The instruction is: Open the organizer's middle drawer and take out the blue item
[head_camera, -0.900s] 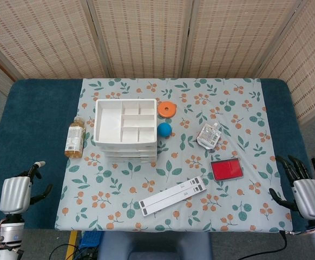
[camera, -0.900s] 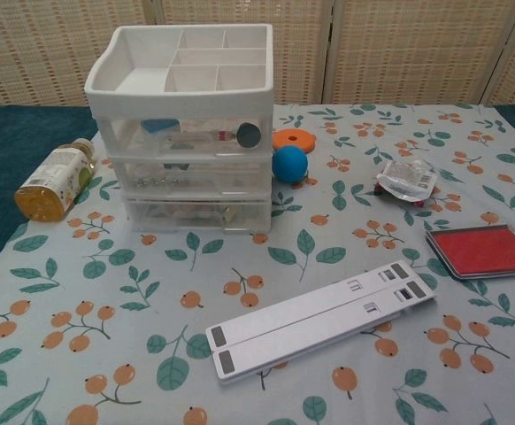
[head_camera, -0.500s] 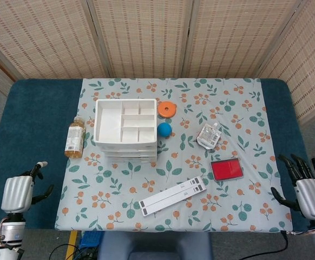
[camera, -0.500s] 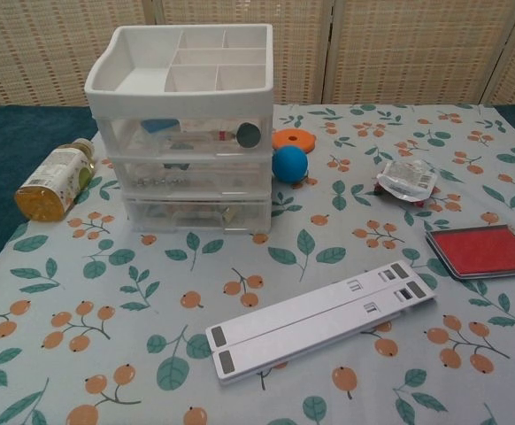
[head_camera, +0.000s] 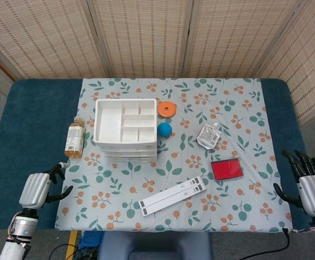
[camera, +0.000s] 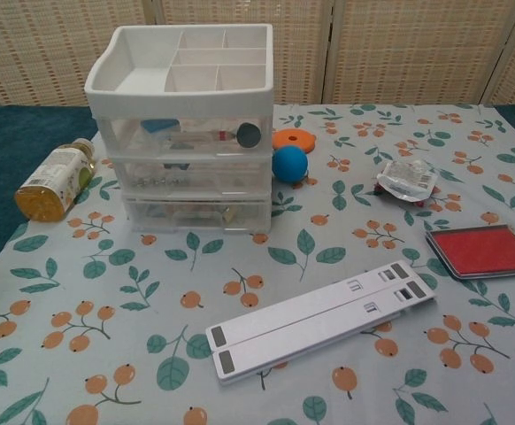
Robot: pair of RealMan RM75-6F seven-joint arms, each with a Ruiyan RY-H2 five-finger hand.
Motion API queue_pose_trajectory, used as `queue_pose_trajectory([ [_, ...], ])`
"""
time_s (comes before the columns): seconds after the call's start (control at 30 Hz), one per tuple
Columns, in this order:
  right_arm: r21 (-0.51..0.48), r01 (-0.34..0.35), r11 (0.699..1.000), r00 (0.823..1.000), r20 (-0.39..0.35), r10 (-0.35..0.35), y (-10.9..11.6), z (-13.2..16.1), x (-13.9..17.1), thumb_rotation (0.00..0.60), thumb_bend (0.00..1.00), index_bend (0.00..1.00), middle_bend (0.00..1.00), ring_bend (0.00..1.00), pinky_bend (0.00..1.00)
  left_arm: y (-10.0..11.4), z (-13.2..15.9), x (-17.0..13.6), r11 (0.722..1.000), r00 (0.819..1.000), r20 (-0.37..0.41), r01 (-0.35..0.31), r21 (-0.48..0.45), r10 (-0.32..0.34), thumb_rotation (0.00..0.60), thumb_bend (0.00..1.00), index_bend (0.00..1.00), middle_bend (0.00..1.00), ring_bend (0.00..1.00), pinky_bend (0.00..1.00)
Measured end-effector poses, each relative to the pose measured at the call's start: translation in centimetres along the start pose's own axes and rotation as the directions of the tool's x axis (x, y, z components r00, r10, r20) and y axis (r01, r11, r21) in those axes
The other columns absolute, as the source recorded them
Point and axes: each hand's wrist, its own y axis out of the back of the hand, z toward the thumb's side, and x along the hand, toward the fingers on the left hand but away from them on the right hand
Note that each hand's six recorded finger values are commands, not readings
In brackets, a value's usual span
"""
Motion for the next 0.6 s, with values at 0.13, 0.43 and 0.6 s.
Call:
queue_pose_trajectory([
  [0.13, 0.008, 0.015, 1.0, 1.0, -0.007, -0.015, 0.5, 0.2, -0.3, 0.6, 0.33, 0.0, 0.14, 0.02, 0.04, -0.9, 1.6, 0.6, 0.995, 0.996, 0.064, 0.061, -0.074, -0.056, 0.6, 0.24, 0.29, 0.51, 0.57, 0.69],
  [0.43, 0.015, 0.024, 1.0, 1.0, 0.002, -0.024, 1.0, 0.0, -0.1, 0.6, 0.33, 0.0, 0.14, 0.02, 0.04, -3.6, 6.3, 2.3, 0.957, 0.96, 0.223, 0.215, -0.194, -0.17, 0.6, 0.24, 0.25, 0.55, 0.62, 0.78],
  [0.6, 0.016, 0.042, 0.999, 0.999, -0.002, -0.042, 1.6, 0.2, 0.2, 0.6, 0.33, 0.0, 0.14, 0.02, 0.04, -4.8, 7.9, 2.8, 0.921, 0.943, 0.268, 0.272, -0.28, -0.197, 0.6, 0.24, 0.19, 0.63, 0.7, 0.94],
])
